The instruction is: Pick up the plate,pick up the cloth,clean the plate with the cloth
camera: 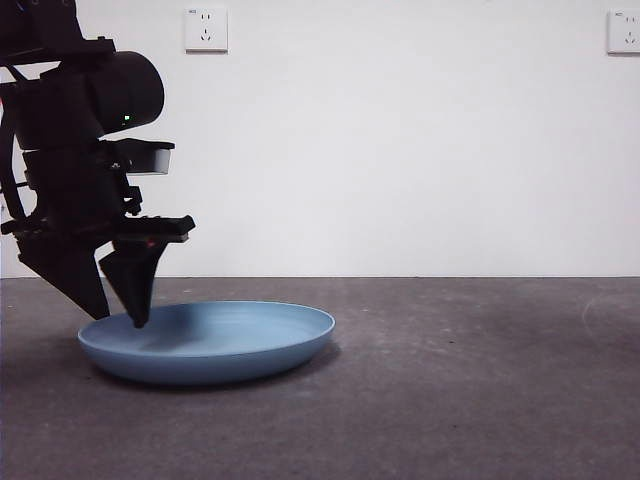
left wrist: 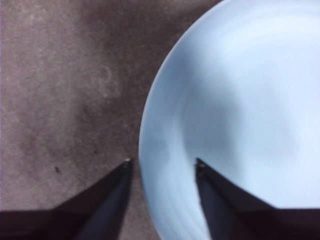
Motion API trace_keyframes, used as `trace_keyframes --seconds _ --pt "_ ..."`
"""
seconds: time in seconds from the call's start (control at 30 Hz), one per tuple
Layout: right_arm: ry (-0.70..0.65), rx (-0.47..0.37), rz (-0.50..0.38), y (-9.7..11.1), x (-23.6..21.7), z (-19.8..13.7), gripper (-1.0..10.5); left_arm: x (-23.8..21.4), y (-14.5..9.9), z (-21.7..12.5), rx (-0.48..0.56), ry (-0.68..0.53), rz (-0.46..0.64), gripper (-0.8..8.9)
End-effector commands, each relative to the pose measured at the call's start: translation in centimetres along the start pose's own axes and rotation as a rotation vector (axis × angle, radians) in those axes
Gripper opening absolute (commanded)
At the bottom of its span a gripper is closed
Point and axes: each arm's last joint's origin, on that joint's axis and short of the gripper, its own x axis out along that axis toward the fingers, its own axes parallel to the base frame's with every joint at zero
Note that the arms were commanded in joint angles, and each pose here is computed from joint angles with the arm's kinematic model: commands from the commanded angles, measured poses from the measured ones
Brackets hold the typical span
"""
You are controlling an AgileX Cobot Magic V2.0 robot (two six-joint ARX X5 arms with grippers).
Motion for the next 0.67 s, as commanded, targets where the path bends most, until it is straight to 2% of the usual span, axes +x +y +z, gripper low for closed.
trace_keyframes --seconds 0.03,0.3,0.4,0.5,0.67 --pt "0.007 0.010 0.002 0.2 0.3 -0.1 -0.2 -0.5 0.1 0.1 0.008 -0.020 0.005 4.85" --pt "0.060 0.008 -0.001 0.8 2.0 -0.4 -0.2 -6.6 0.4 0.7 -0.015 -0.220 -0.013 4.85" --pt "0.114 0.003 0.039 1.1 3.6 -0.7 -0.2 -9.8 0.5 0.5 -0.028 -0.316 -0.026 4.85" --pt "0.187 0.012 0.090 1.5 5.8 -1.2 -0.2 -12.8 0.6 -0.1 -0.037 -0.405 -0.037 4.84" --pt "0.361 0.032 0.087 1.5 11.4 -3.2 -0.2 -17.3 0.7 -1.7 -0.041 -0.531 -0.060 4.71"
